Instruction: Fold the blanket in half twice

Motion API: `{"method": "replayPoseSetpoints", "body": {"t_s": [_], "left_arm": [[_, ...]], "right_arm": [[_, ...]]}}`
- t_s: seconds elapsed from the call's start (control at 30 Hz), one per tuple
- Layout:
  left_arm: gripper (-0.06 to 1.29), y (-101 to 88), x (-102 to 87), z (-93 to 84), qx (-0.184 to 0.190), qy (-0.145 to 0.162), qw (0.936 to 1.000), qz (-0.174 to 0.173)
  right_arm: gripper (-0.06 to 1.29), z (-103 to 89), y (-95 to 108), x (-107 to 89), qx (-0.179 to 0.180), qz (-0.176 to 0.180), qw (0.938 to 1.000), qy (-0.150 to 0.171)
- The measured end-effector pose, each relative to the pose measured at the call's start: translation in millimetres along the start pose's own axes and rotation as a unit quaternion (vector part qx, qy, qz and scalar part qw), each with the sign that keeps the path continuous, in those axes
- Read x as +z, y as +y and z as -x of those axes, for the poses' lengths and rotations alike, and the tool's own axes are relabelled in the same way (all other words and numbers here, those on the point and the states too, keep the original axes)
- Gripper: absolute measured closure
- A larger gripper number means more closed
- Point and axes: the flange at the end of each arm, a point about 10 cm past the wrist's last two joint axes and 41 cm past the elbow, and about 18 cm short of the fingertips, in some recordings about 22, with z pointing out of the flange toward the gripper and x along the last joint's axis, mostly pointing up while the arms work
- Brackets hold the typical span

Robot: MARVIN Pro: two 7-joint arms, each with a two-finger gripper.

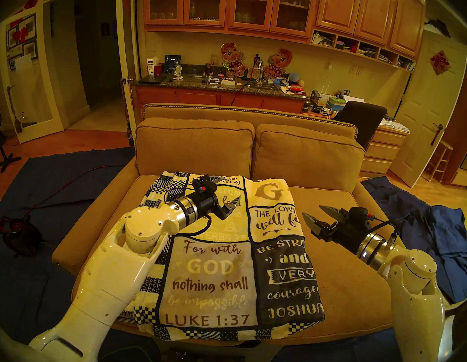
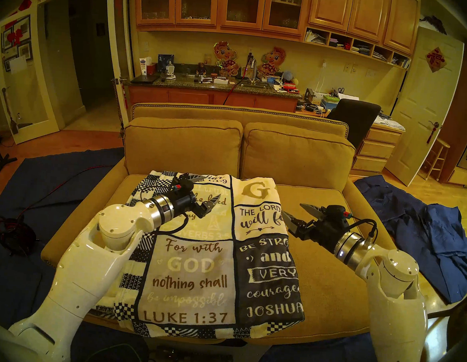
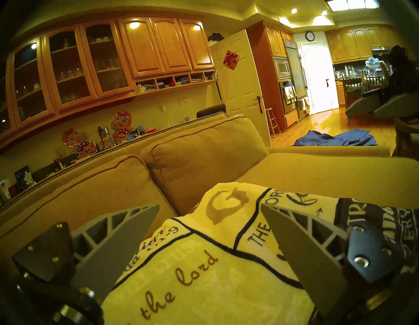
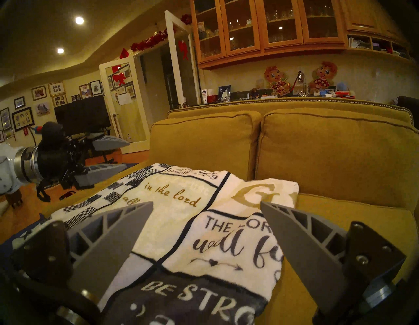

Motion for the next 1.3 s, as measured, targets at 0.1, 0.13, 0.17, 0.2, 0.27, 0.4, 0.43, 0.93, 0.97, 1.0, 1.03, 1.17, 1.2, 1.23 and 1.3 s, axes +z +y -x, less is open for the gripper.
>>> {"method": "replayPoseSetpoints", "body": {"t_s": [0.1, 0.13, 0.17, 0.2, 0.27, 0.4, 0.43, 0.93, 0.97, 1.0, 1.03, 1.17, 1.2, 1.23, 1.3], "left_arm": [[0.02, -3.1, -8.2, 7.4, -0.005, -0.016, 0.9999, -0.003], [0.02, -3.5, -9.8, 9.3, -0.007, -0.019, 0.9998, -0.003], [0.02, -3.8, -11.5, 11.6, -0.009, -0.022, 0.9997, -0.003], [0.02, -4.0, -13.3, 15.7, -0.013, -0.027, 0.9995, -0.003], [0.02, -3.7, -14.0, 21.5, -0.018, -0.033, 0.9993, -0.001], [0.02, -2.6, -13.5, 36.8, -0.031, -0.043, 0.9986, 0.006], [0.02, -2.6, -13.3, 37.5, -0.032, -0.044, 0.9985, 0.006], [0.02, -16.9, 3.1, 35.3, -0.049, -0.027, 0.9984, 0.011], [0.02, -16.6, 4.3, 34.8, -0.049, -0.027, 0.9984, 0.012], [0.02, -16.3, 5.5, 34.3, -0.050, -0.026, 0.9984, 0.013], [0.02, -15.5, 8.9, 32.6, -0.051, -0.023, 0.9983, 0.014], [0.02, -13.8, 17.2, 27.7, -0.052, -0.016, 0.9984, 0.017], [0.02, -13.7, 18.6, 26.7, -0.052, -0.015, 0.9984, 0.017], [0.02, -13.8, 20.3, 25.9, -0.053, -0.013, 0.9984, 0.016], [0.02, -14.8, 22.1, 26.8, -0.055, -0.012, 0.9983, 0.014]], "right_arm": [[0.00, 7.7, -4, -7.9, 0.006, 0.002, 0.9998, -0.016], [0.00, 9.7, -5, -9.9, 0.007, 0.002, 0.9998, -0.020], [0.00, 12.5, -6, -12.5, 0.010, 0.003, 0.9996, -0.025], [0.00, 17.4, -7, -16.4, 0.014, 0.003, 0.9993, -0.034], [0.00, 23.0, -9, -20.3, 0.020, 0.003, 0.9989, -0.043], [0.00, 37.7, -14, -28.1, 0.035, -0.001, 0.9972, -0.067], [0.00, 38.8, -15, -28.6, 0.036, -0.001, 0.9970, -0.069], [0.00, 90.5, -21, -49.5, 0.102, -0.011, 0.9883, -0.113], [0.00, 90.7, -21, -48.2, 0.102, -0.012, 0.9883, -0.112], [0.00, 90.9, -21, -47.0, 0.103, -0.013, 0.9883, -0.112], [0.00, 89.7, -21, -43.0, 0.102, -0.016, 0.9886, -0.110], [0.00, 77.5, -19, -30.8, 0.090, -0.026, 0.9908, -0.097], [0.00, 74.1, -18, -28.2, 0.087, -0.028, 0.9914, -0.094], [0.00, 69.3, -16, -24.6, 0.083, -0.030, 0.9920, -0.091], [0.00, 63.4, -14, -19.6, 0.079, -0.032, 0.9924, -0.089]]}}
